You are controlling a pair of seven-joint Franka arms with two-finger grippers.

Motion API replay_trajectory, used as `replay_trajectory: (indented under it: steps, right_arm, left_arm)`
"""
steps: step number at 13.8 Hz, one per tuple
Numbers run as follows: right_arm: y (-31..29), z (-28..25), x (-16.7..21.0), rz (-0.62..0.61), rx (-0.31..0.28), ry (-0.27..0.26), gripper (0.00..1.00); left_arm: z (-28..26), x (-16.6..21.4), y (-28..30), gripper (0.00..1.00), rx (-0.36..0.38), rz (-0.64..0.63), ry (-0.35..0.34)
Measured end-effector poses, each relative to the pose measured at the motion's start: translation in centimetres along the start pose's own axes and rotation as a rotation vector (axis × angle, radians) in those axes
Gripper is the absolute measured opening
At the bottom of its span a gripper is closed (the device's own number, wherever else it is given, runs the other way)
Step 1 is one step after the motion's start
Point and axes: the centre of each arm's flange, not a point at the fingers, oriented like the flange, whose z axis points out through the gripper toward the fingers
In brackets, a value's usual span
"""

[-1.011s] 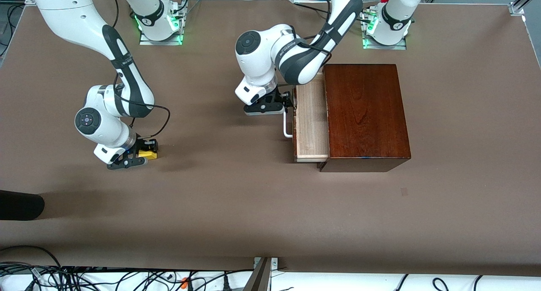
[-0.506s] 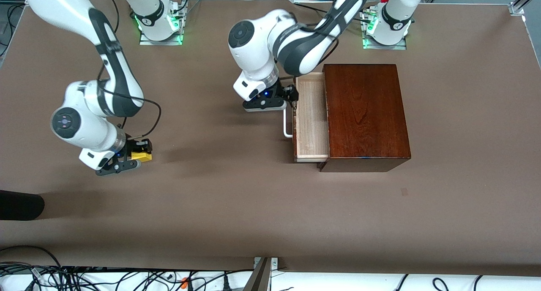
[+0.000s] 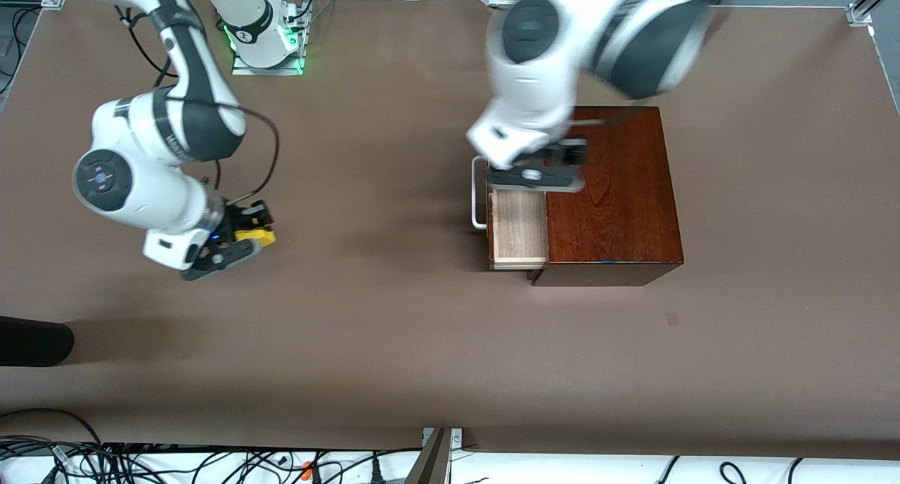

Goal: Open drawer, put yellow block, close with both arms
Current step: 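Lift the yellow cube with the right gripper while the left gripper withdraws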

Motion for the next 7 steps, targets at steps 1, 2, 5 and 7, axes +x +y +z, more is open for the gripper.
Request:
replay_trajectory:
  steps: [1,2,5,7]
  right_arm:
    - [-2.2,-0.5,0.6,-0.042,0.003,0.013,0.56]
    - [-4.8,-0.9,1.3,-0.091,0.003,0.026,0.56]
    - [-15.3,-0.9,2.7,-0.278,-0.031,0.077,0.56]
    - [-23.2,0.2,2.5,-0.395,-0.037,0.086,0.56]
  left_arm:
    - [-1.0,0.6,-3.7,1.0,-0.015,0.022,-0.006]
    - [-1.8,0.9,-7.1,1.0,-0.039,0.045,-0.012]
    - [-3.2,1.3,-15.3,1.0,-0.081,0.094,-0.02]
    - [-3.6,1.0,-19.5,1.0,-0.092,0.145,-0.027]
